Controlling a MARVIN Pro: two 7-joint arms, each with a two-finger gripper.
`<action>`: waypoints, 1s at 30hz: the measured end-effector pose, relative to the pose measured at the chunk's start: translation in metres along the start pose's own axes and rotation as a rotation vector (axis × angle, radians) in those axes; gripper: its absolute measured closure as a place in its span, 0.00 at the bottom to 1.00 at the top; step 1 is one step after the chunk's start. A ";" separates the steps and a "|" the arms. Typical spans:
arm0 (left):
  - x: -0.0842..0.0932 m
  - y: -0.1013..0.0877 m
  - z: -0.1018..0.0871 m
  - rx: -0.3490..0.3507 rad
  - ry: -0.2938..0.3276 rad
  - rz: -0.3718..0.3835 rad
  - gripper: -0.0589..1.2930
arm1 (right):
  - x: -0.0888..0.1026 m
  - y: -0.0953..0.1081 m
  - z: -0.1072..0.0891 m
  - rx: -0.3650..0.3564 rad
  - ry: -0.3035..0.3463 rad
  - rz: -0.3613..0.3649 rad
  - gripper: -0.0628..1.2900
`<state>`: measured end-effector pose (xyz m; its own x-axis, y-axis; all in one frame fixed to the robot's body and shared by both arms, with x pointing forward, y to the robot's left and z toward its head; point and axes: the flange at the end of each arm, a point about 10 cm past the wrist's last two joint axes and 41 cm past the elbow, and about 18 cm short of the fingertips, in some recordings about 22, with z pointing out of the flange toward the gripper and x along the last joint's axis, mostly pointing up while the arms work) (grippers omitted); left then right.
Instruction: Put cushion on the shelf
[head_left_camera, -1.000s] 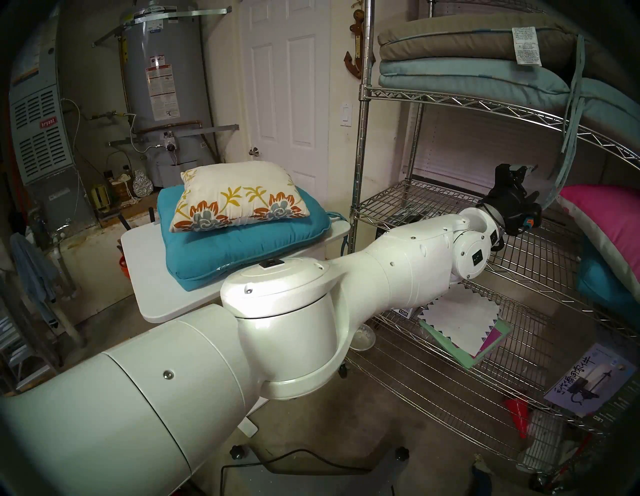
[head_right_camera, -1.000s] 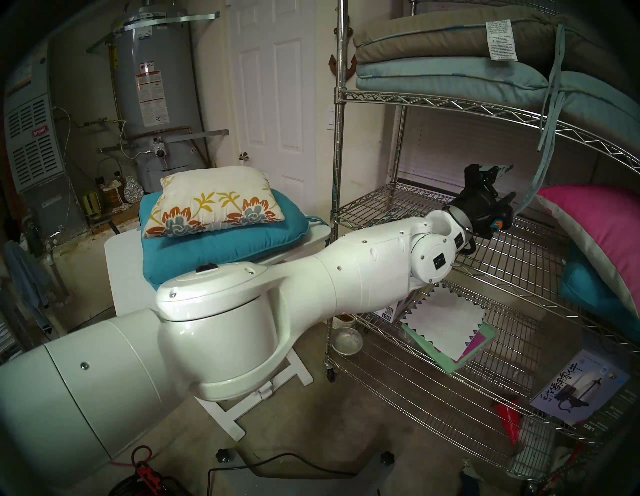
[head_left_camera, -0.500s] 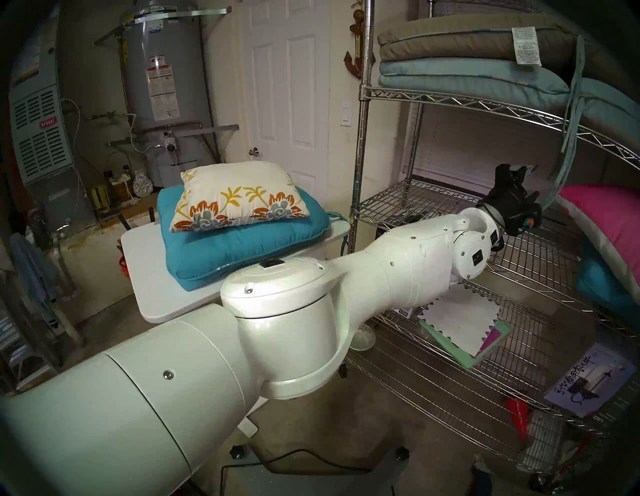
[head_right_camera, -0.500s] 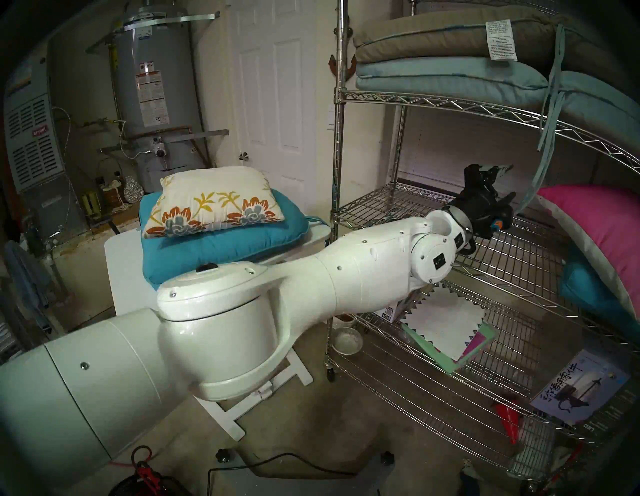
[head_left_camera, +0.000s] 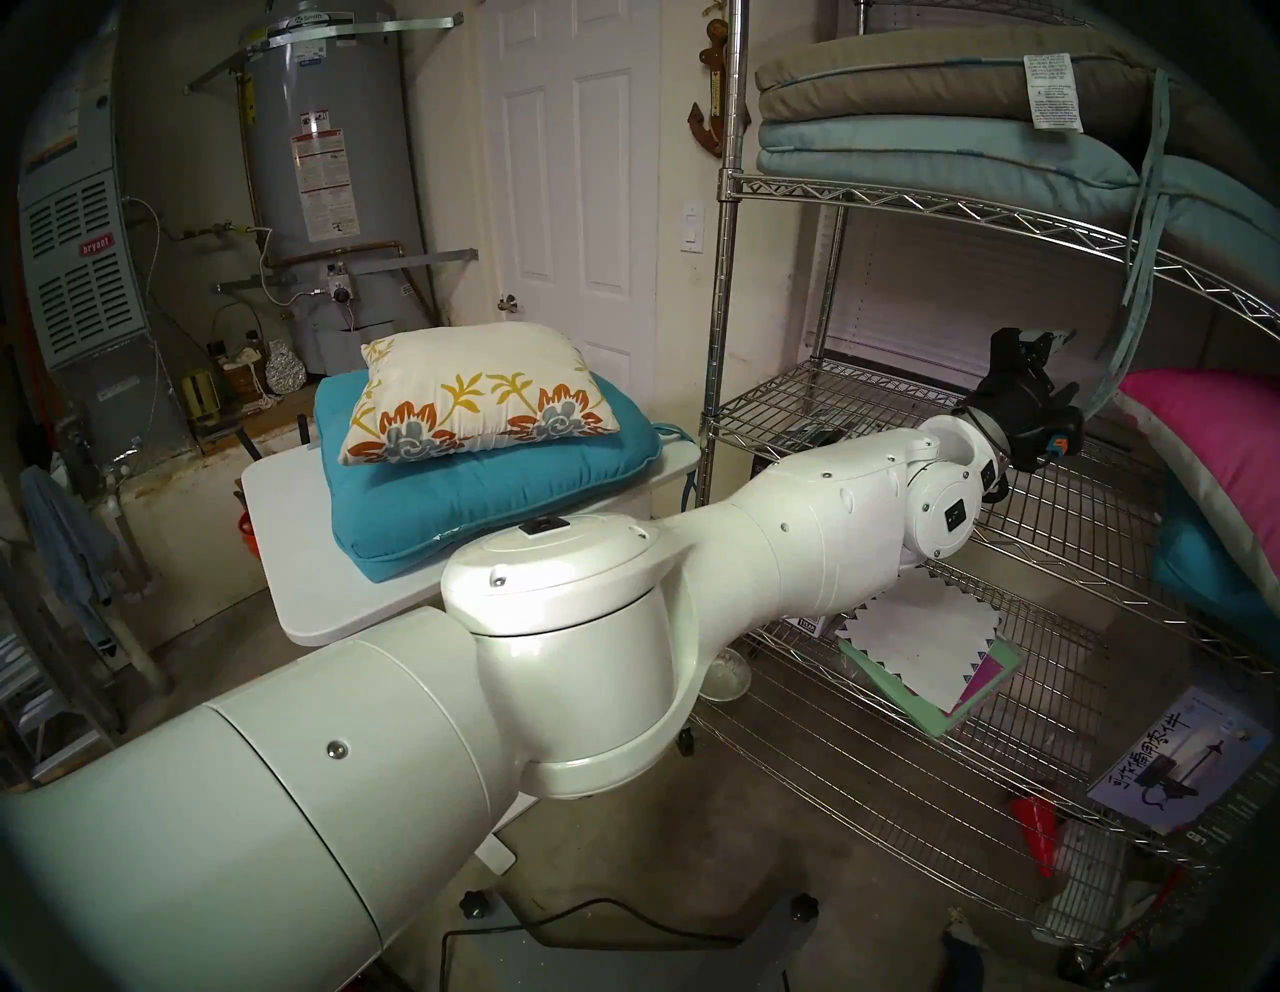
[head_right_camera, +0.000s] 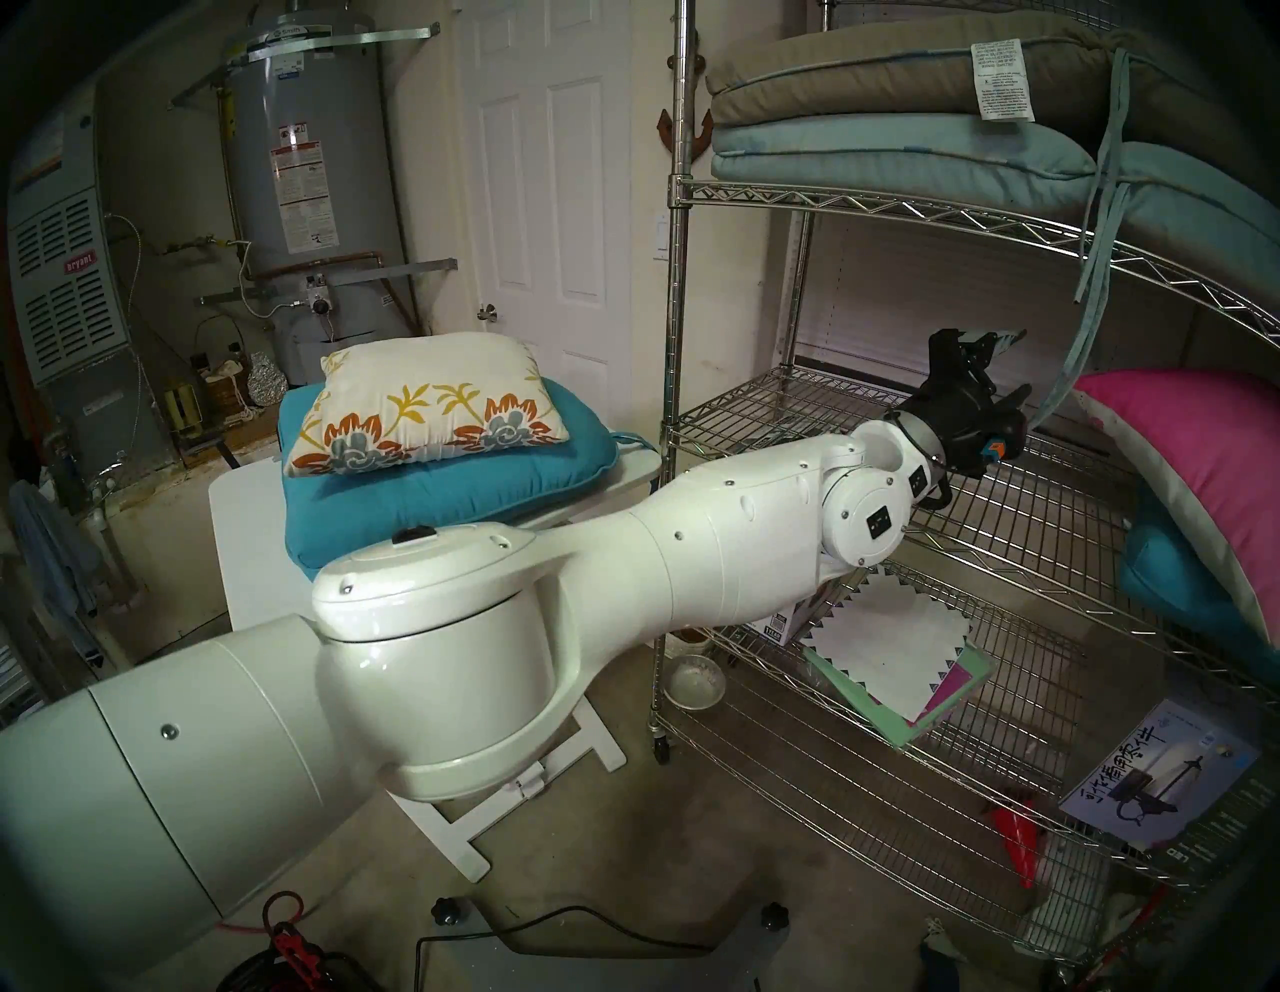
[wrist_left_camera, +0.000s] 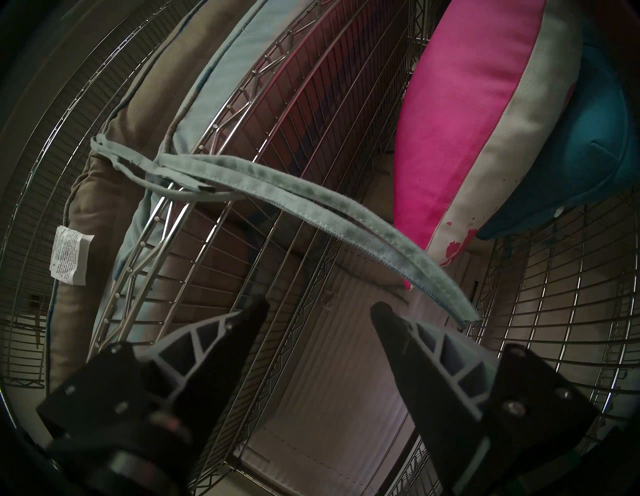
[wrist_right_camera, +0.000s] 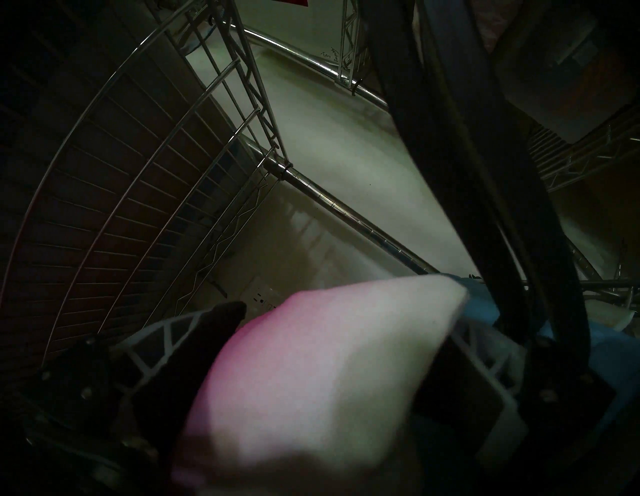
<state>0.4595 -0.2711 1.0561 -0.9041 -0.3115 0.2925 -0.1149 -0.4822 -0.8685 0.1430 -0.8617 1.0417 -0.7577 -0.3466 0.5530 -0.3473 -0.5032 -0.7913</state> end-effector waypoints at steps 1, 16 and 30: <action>0.000 0.000 0.000 0.000 0.000 0.000 0.31 | 0.000 0.000 0.000 0.002 0.000 0.001 0.09; 0.000 -0.002 0.001 0.004 0.000 0.003 0.24 | -0.001 0.003 -0.004 0.034 0.002 0.013 0.09; 0.003 -0.010 0.006 0.016 -0.018 0.029 0.06 | -0.001 0.005 -0.008 0.067 0.005 0.024 0.07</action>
<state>0.4607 -0.2719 1.0679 -0.8993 -0.3406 0.2744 -0.0818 -0.4853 -0.8705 0.1382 -0.8573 1.0353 -0.7680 -0.3552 0.5329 -0.2916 -0.5469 -0.7848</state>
